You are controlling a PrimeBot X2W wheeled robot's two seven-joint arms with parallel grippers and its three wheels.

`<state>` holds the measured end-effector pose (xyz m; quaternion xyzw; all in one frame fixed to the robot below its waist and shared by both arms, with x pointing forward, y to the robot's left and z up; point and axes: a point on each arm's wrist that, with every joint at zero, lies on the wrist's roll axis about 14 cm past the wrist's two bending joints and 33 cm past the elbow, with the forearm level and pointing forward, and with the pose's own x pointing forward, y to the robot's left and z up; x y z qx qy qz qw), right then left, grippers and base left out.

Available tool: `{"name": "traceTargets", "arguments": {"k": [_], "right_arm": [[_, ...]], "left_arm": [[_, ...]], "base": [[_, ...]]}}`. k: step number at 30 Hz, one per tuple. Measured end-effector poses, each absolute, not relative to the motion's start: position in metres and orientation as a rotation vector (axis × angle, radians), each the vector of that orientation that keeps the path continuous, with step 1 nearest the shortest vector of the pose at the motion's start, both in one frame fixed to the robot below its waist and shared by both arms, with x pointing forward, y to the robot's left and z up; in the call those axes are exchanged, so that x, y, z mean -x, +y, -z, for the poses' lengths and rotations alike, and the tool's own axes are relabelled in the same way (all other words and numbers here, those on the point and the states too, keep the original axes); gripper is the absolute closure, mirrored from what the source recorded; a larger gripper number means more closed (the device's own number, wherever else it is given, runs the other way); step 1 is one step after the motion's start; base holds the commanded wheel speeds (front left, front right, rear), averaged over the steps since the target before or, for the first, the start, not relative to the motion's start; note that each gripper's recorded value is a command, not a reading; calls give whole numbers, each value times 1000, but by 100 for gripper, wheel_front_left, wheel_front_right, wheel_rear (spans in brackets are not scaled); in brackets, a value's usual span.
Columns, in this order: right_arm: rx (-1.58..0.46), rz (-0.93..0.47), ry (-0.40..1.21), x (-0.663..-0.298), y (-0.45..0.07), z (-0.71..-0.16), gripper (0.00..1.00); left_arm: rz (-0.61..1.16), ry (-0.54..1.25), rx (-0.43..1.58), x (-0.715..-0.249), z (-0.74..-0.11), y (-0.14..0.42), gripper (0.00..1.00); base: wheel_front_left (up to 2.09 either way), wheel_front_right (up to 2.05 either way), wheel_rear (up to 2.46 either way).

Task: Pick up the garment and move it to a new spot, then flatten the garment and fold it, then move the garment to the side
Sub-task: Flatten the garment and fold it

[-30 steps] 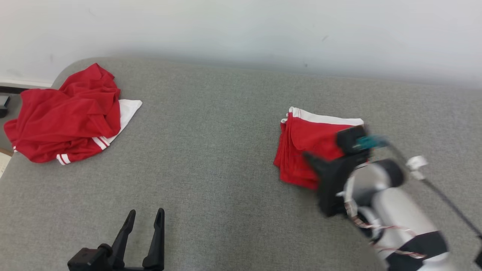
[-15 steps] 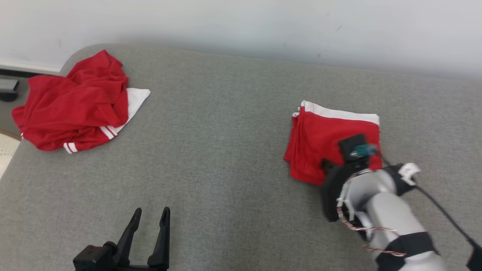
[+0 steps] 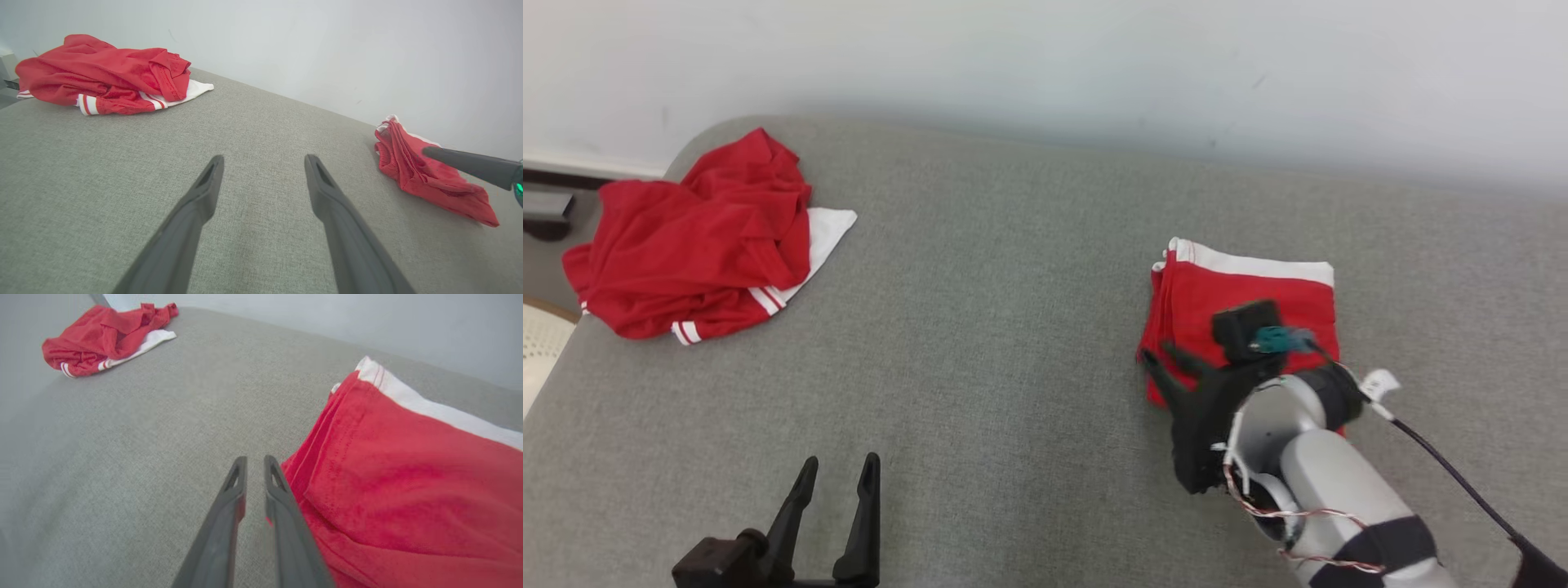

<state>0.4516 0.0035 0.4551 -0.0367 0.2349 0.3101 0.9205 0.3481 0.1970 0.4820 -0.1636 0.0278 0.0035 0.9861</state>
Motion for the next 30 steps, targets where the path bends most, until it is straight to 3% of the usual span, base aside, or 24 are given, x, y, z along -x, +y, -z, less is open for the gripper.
{"name": "traceTargets", "arguments": {"k": [4, 6, 15, 24, 30], "right_arm": [[-27, -539, 369, -455, -26, -482, 0], [-107, -423, 271, -455, -62, -501, 0], [-228, -164, 20, -413, -149, -537, 0], [-285, -59, 33, -370, -182, -515, 0], [-247, -68, 81, -356, -183, -497, 0]], "left_arm": [[6, 42, 318, -345, -486, 196, 0], [14, 15, 290, -345, -494, 196, 0], [19, -112, 260, -347, -531, 200, 0], [95, -203, 299, -355, -553, 184, 0], [127, -138, 251, -357, -530, 174, 0]], "base": [[0, 0, 0], [0, 0, 0], [0, 0, 0], [0, 0, 0], [0, 0, 0]]}}
